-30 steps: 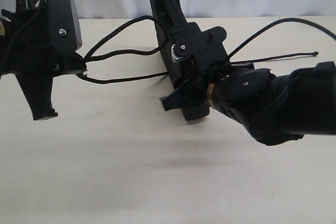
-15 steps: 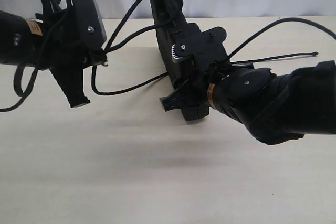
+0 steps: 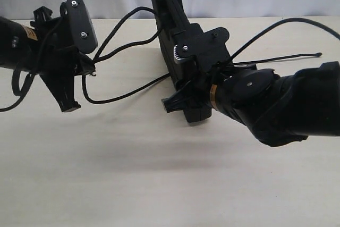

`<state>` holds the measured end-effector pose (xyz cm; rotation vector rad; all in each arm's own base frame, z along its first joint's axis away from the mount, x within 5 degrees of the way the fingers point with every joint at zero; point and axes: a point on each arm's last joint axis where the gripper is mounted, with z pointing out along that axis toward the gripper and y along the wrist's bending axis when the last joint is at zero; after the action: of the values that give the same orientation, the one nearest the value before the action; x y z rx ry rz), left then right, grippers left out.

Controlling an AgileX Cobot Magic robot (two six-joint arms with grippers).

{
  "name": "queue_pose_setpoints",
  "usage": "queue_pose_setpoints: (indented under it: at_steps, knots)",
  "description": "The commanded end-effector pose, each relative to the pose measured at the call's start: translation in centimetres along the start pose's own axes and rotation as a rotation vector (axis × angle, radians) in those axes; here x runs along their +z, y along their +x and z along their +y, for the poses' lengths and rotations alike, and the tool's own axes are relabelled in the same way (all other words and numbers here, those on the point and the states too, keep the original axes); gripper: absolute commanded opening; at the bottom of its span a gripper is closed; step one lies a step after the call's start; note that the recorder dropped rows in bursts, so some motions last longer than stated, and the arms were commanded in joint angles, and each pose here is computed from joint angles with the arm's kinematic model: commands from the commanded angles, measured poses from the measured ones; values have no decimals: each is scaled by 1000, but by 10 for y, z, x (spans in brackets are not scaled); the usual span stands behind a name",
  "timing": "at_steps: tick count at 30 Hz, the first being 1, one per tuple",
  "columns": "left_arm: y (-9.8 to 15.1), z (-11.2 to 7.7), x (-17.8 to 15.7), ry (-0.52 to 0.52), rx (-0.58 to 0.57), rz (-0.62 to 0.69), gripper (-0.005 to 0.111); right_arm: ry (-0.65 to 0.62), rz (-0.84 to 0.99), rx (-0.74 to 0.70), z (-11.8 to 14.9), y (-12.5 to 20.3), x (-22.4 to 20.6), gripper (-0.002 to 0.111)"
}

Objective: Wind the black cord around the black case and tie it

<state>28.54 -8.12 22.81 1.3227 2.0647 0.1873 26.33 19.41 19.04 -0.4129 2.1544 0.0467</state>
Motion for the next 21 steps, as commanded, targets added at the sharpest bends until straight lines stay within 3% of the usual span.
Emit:
queue_pose_setpoints:
  at_steps: [1,9,13,21]
  knots:
    - [2,-2,9,18,-3,12,0,-6,-6,-5,0,-2,-1,4]
    - [-6,8,-6,-89,-3,-64,0,-7,-6,-5,0,-2,-1,4]
    - [-13,13,-23,-136,-67,-128,0,0,-9,-7,-1,-2,-1,4]
    - [-7,1,-11,-4,-120,-73,0,0,-9,-29,-1,-2,-1,4]
